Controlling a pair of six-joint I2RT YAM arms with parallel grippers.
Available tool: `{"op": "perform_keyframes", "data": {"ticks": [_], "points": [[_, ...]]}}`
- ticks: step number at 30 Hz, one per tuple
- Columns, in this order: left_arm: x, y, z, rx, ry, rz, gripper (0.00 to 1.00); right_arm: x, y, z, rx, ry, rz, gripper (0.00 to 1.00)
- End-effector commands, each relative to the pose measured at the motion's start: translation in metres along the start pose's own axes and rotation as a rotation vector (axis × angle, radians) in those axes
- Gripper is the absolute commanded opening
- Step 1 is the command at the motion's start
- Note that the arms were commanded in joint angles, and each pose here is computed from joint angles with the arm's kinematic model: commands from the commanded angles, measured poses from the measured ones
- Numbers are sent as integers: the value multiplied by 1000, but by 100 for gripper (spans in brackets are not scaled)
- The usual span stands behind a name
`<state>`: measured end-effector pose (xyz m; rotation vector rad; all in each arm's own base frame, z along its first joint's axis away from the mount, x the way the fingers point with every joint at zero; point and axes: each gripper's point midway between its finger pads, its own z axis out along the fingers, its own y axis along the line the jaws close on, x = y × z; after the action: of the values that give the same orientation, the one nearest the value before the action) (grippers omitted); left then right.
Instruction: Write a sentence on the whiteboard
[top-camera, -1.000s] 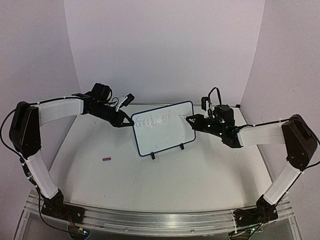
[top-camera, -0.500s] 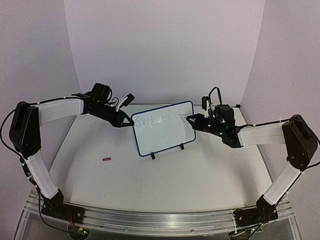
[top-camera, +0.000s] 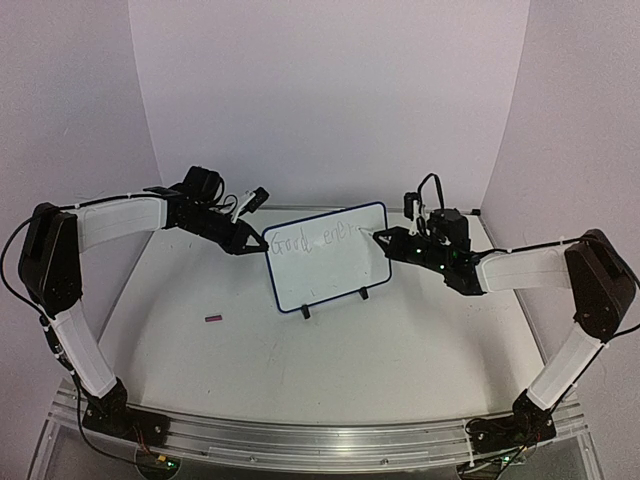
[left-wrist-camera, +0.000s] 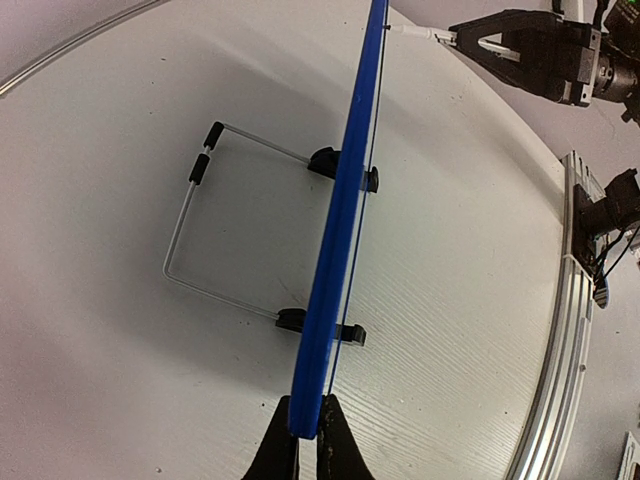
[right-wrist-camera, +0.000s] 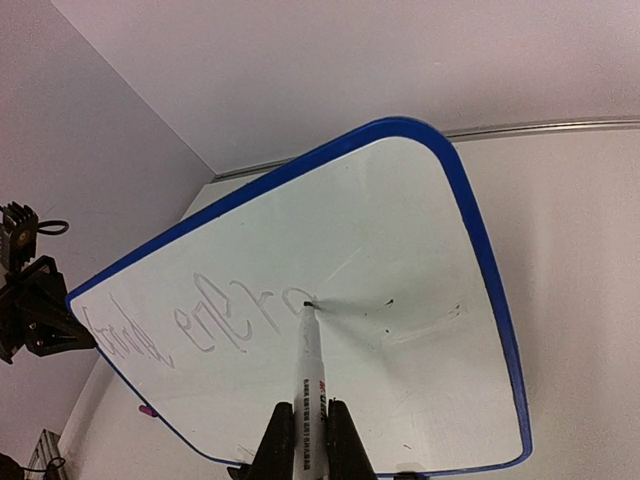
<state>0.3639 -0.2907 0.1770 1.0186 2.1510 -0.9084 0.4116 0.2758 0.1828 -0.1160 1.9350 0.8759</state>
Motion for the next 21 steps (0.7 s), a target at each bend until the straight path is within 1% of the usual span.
{"op": "perform_keyframes", "data": {"ticks": [1,6,21], "points": [[41,14,21,-55,147,-17,0,-40,14,-9,-15,-105,-27,0],[41,14,21,-55,147,-18,0,-35,9,-7,-5,-94,-23,0],[41,15,21,-56,149,-20,0,13,-18,-2,44,11,27,0]]}}
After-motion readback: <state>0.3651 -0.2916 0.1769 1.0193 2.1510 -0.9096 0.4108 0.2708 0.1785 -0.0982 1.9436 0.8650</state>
